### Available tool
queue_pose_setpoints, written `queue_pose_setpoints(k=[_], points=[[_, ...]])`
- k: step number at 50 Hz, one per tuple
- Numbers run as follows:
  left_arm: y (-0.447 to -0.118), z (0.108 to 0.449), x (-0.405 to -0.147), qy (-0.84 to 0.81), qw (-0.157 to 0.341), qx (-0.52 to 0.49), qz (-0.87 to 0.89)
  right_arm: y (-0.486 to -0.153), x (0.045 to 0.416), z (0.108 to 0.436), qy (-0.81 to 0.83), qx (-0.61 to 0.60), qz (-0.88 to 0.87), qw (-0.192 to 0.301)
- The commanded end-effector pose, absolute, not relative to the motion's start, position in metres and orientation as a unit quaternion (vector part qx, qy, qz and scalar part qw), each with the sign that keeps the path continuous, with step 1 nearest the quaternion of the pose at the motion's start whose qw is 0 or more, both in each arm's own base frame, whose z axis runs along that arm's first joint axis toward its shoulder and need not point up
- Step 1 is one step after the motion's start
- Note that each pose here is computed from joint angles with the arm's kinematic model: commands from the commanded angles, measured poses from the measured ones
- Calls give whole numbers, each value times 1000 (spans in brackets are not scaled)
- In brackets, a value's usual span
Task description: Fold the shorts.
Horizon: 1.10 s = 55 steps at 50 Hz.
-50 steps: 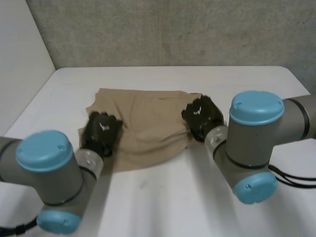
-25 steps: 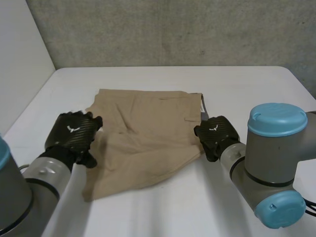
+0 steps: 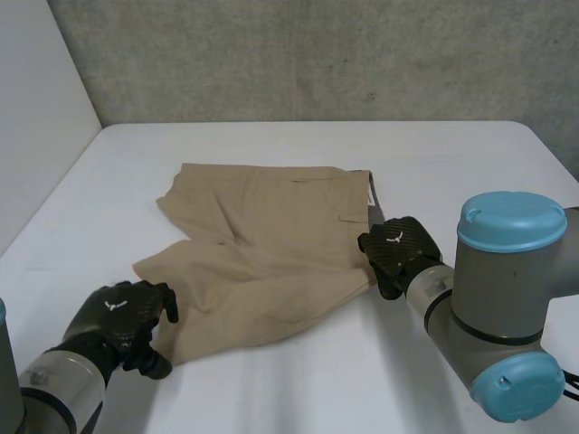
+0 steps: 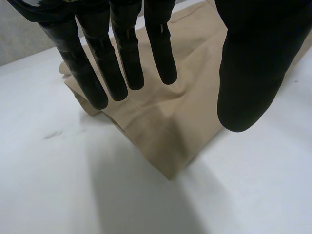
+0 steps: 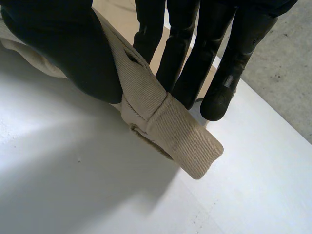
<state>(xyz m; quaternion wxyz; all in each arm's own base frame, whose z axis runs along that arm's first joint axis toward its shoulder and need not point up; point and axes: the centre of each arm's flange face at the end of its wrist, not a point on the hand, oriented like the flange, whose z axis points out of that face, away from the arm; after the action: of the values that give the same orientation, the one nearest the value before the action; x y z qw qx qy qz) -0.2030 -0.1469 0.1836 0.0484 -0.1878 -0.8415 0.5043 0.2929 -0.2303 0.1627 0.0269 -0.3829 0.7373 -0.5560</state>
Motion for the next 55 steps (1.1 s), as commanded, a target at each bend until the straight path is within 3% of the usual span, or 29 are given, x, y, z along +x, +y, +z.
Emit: queue_pose_setpoints(k=[1, 26, 29, 39, 47, 55], points=[[-159, 166, -206, -845, 42, -186, 499, -229, 292, 163, 737, -383, -556, 27], [-188, 127, -218, -857, 29, -195, 475, -228, 291, 166, 737, -379, -559, 29], [-190, 132, -219, -849, 25, -194, 491, -228, 291, 168, 736, -378, -561, 29], [-170, 227, -210, -762, 27, -179, 621, -215, 285, 187, 728, -413, -546, 16], [-128, 232, -196, -779, -38, -325, 536, -185, 271, 202, 700, -537, -470, -24], [-103, 232, -182, -800, -53, -358, 479, -165, 248, 200, 719, -587, -372, -28]])
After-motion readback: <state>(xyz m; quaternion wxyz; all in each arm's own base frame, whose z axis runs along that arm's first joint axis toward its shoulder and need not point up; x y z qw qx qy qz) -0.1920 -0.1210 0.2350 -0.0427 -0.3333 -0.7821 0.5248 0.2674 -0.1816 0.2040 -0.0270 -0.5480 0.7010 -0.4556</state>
